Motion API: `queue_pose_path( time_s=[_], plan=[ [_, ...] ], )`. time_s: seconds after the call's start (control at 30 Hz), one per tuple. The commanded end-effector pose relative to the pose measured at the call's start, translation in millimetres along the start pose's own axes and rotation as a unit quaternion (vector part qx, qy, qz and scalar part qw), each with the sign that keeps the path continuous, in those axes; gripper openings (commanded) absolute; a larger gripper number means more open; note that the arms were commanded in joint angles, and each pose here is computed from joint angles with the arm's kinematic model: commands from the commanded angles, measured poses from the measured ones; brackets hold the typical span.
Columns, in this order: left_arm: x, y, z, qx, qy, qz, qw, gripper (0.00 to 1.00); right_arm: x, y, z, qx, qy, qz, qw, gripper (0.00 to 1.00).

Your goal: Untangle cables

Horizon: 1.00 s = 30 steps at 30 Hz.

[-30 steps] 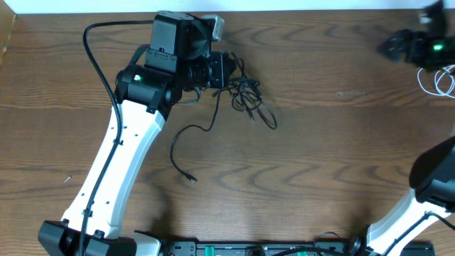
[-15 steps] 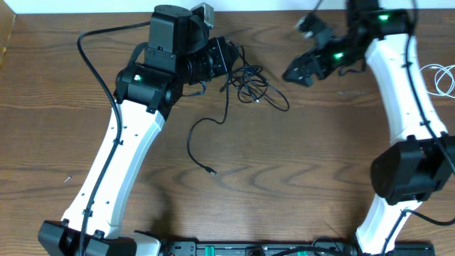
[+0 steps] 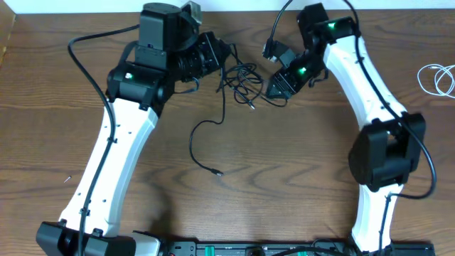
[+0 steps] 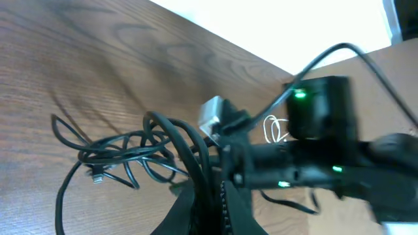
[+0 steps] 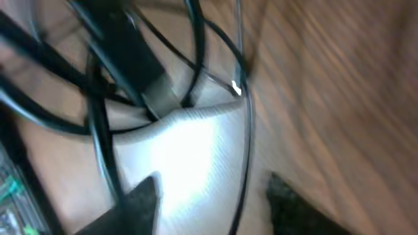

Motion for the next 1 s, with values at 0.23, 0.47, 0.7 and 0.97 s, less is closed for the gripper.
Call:
queue_pose_path(
  time_s=[0.23,0.47,0.7,0.97],
  plan=[
    [10,17,-7,0.024,0.003,-0.005,1.0,0.07,18,-107,2,-0.282,-0.058,0.206,0.935,0.01],
    [40,57,-28,0.027,-0.031,-0.046,0.998,0.07,53,-168,47,-0.435,-0.074,0.275,0.854,0.01],
    [75,127,-35,0.048,-0.051,-0.173,0.982,0.08,77,-199,105,-0.512,-0.039,0.305,0.802,0.01],
    [107,178,-31,0.041,-0.054,-0.309,0.949,0.08,99,-222,154,-0.567,-0.02,0.307,0.764,0.01]
  ],
)
Point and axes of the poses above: each gripper's point midway between its finger pads, its own x axis back along the fingers, its own y axis along the line the jaws close on, z = x × y, the point moved 2 cm from there along x, back along the fingers, and after that the axes turned 8 degrees about -x, right-handed, at the moved point
